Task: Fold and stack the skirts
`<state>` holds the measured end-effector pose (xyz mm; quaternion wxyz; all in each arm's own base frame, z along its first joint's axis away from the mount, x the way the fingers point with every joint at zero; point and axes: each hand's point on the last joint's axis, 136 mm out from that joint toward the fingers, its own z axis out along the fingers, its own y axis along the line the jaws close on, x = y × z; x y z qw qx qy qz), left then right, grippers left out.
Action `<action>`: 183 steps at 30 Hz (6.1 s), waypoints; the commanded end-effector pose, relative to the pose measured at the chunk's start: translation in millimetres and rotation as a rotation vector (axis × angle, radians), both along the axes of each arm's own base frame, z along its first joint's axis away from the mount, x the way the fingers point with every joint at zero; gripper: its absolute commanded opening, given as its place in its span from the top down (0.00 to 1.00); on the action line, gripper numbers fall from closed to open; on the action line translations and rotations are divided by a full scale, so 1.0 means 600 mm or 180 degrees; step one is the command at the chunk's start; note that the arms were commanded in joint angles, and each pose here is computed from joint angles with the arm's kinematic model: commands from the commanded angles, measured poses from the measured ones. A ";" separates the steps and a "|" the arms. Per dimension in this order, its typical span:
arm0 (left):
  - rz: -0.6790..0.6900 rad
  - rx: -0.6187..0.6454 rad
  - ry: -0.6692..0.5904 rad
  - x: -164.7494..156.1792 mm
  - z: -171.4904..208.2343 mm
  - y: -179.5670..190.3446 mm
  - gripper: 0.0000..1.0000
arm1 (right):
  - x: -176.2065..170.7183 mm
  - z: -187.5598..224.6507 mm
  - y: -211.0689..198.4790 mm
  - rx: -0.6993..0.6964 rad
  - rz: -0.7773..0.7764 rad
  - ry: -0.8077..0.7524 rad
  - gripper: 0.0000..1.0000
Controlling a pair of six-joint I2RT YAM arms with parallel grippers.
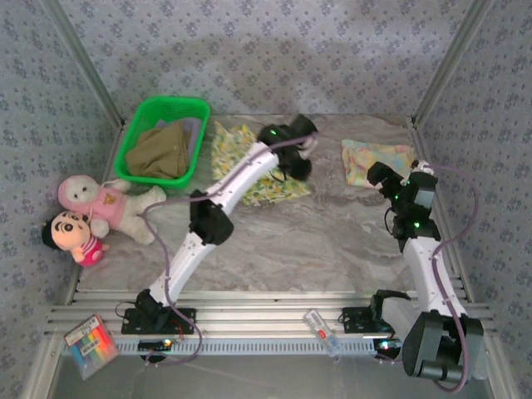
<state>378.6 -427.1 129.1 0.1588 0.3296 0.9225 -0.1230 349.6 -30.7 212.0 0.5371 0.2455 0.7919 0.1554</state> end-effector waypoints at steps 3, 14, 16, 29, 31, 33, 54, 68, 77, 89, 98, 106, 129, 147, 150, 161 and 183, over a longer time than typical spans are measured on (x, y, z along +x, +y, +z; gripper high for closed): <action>-0.0433 -0.0282 0.0143 -0.077 0.077 -0.026 0.44 | 0.018 -0.034 0.054 0.0194 0.0469 0.0055 0.00; 0.0773 -0.0875 -0.0073 0.042 0.132 0.082 0.00 | 0.052 -0.129 0.211 -0.0329 0.1490 0.0476 0.02; 0.1115 -0.0918 -0.0075 0.065 0.125 0.118 0.00 | 0.065 -0.155 0.233 -0.0507 0.1657 0.0750 0.01; 0.2390 -0.0963 0.0210 0.098 0.039 0.310 0.00 | 0.183 -0.284 0.280 -0.1192 0.2035 0.1804 0.08; 0.2484 -0.0939 0.0204 0.097 0.032 0.328 0.00 | 0.185 -0.299 0.296 -0.1162 0.2204 0.1980 0.12; 0.2563 -0.0942 0.0203 0.098 0.027 0.343 0.00 | 0.182 -0.315 0.308 -0.1227 0.2328 0.2198 0.16; 0.2975 -0.1039 -0.0115 0.125 0.088 0.464 0.00 | 0.182 0.030 0.308 -0.2932 0.2421 0.1154 1.00; 0.2977 -0.0994 -0.0159 0.129 0.097 0.494 0.00 | 0.240 0.132 0.346 -0.3111 0.2049 0.1060 1.00; 0.2876 -0.1096 0.0018 0.119 0.083 0.483 0.00 | -0.007 -0.055 0.493 -0.1943 0.3981 0.1485 1.00; 0.2716 -0.1263 0.0229 0.086 0.058 0.446 0.00 | -0.117 -0.098 0.551 -0.1435 0.4665 0.1397 0.25; 0.2434 -0.1168 0.0374 0.058 0.030 0.356 0.00 | 0.021 -0.143 0.301 -0.0368 0.1722 0.1425 0.19; 0.2135 -0.0981 0.0632 0.015 -0.018 0.274 0.00 | -0.062 -0.266 0.316 -0.0089 0.2183 0.1975 0.32; 0.0780 0.0514 0.0619 -0.169 -0.080 0.150 0.44 | -0.077 -0.308 0.299 -0.0469 0.1930 0.1984 0.37; 0.0607 0.0711 0.1378 -0.224 -0.165 0.104 0.60 | -0.075 -0.317 0.317 -0.0461 0.2014 0.1892 0.69; 0.0741 0.0591 0.1237 -0.198 -0.147 0.114 0.88 | -0.072 -0.308 0.312 -0.0465 0.1977 0.1823 0.84; 0.2152 -0.0947 0.0706 -0.041 -0.018 0.268 1.00 | -0.030 -0.182 0.249 -0.0041 0.1645 0.1045 1.00; 0.2381 -0.1096 0.0462 -0.055 -0.005 0.372 0.02 | -0.068 -0.229 0.379 0.0288 0.2397 0.1327 1.00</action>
